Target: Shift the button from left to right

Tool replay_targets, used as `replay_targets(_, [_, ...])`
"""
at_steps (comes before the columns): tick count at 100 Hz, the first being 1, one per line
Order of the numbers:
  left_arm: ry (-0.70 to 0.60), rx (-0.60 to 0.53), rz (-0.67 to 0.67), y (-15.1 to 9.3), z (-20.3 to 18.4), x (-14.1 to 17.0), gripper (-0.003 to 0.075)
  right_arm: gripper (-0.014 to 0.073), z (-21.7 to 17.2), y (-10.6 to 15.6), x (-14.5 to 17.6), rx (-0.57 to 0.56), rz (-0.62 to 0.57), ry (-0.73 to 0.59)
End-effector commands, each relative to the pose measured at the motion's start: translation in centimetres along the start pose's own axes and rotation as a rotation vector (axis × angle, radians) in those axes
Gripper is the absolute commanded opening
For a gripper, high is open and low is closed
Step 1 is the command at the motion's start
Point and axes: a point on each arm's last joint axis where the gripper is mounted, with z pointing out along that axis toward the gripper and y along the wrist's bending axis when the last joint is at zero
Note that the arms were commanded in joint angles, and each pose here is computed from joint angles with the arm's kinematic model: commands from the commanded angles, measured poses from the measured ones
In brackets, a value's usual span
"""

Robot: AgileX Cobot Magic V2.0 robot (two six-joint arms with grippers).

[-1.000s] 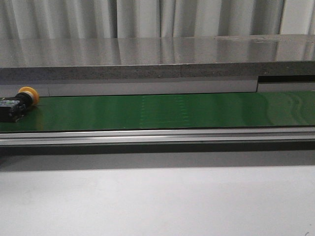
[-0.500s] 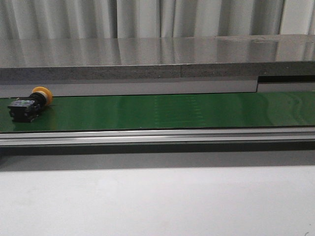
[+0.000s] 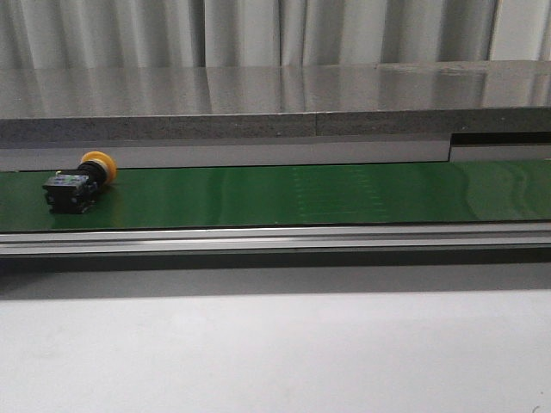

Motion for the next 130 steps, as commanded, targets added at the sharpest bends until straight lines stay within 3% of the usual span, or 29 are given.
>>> replay_targets(1, [-0.085,0.008,-0.013,-0.1,-0.3,-1.2,0.0619,-0.0067,-0.3,0.0,-1.4,0.003,-0.006,-0.124])
replay_targets(10, [-0.086,0.008,-0.013,-0.1,-0.3,-1.2,0.0599,-0.0067,-0.3,0.0,-1.4,0.003,-0.006,-0.124])
replay_targets(22, [-0.098,0.007,-0.014,0.0,-0.3,-1.3,0.0498,-0.0067,-0.3,0.0,-1.4,0.003,-0.006,-0.124])
replay_targets(59, [-0.098,0.007,-0.014,0.0,-0.3,-1.3,-0.002,-0.0067,-0.3,0.0,-1.4,0.003,-0.006,-0.124])
replay_targets(90, [-0.098,0.007,-0.014,0.0,-0.3,-1.3,-0.002,-0.0067,-0.3,0.0,-1.4,0.003,-0.006,-0.126])
replay_targets(130, [-0.098,0.007,-0.014,0.0,-0.3,-1.3,-0.002,-0.0067,-0.6,0.0,-2.9,0.004,-0.006,-0.273])
